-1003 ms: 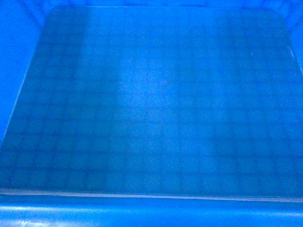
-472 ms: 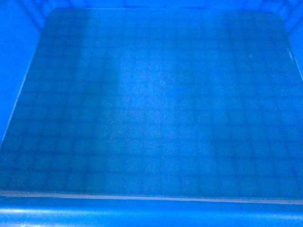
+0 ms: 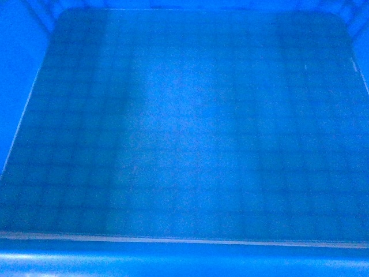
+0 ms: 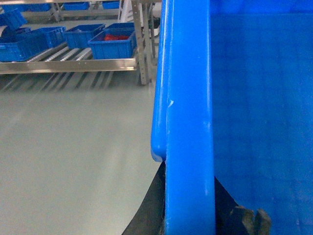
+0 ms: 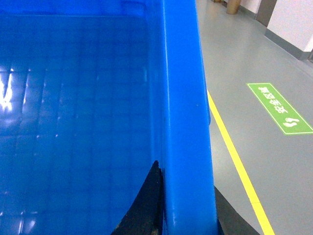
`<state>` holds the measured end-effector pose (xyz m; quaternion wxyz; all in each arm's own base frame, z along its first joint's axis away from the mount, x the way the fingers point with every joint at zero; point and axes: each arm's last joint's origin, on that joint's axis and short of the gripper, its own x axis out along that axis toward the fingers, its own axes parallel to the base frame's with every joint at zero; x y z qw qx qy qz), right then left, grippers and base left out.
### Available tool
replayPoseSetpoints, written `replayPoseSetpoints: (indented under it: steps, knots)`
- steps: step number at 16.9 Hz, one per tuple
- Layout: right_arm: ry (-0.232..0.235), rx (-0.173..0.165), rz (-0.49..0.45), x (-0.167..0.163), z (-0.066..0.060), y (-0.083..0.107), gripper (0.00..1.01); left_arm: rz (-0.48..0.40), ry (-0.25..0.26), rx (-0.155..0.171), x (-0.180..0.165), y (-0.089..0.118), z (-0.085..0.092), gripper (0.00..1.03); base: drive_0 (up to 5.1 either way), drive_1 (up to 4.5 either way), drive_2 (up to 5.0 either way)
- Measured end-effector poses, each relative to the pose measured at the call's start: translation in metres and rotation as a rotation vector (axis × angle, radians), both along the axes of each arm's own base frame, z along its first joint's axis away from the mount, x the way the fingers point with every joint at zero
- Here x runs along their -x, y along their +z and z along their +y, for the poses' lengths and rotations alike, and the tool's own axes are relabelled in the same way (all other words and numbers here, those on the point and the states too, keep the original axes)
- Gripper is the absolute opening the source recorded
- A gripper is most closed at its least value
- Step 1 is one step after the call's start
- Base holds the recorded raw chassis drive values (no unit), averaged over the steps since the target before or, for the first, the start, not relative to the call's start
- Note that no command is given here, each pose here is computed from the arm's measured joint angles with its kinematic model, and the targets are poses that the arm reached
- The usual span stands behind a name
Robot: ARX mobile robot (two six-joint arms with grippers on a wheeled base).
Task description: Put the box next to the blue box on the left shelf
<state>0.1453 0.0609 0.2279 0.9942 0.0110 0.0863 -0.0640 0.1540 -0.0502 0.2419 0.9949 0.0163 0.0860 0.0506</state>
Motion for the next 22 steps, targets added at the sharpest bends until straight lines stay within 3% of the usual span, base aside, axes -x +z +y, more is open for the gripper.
replayPoseSetpoints:
  steps: [22]
  knots:
    - [0.0, 0.0, -0.002, 0.0, 0.0, 0.0002, 0.1, -0.003, 0.002, 0.001, 0.0, 0.0003, 0.0002, 0.1, 0.0, 4.25, -4.3]
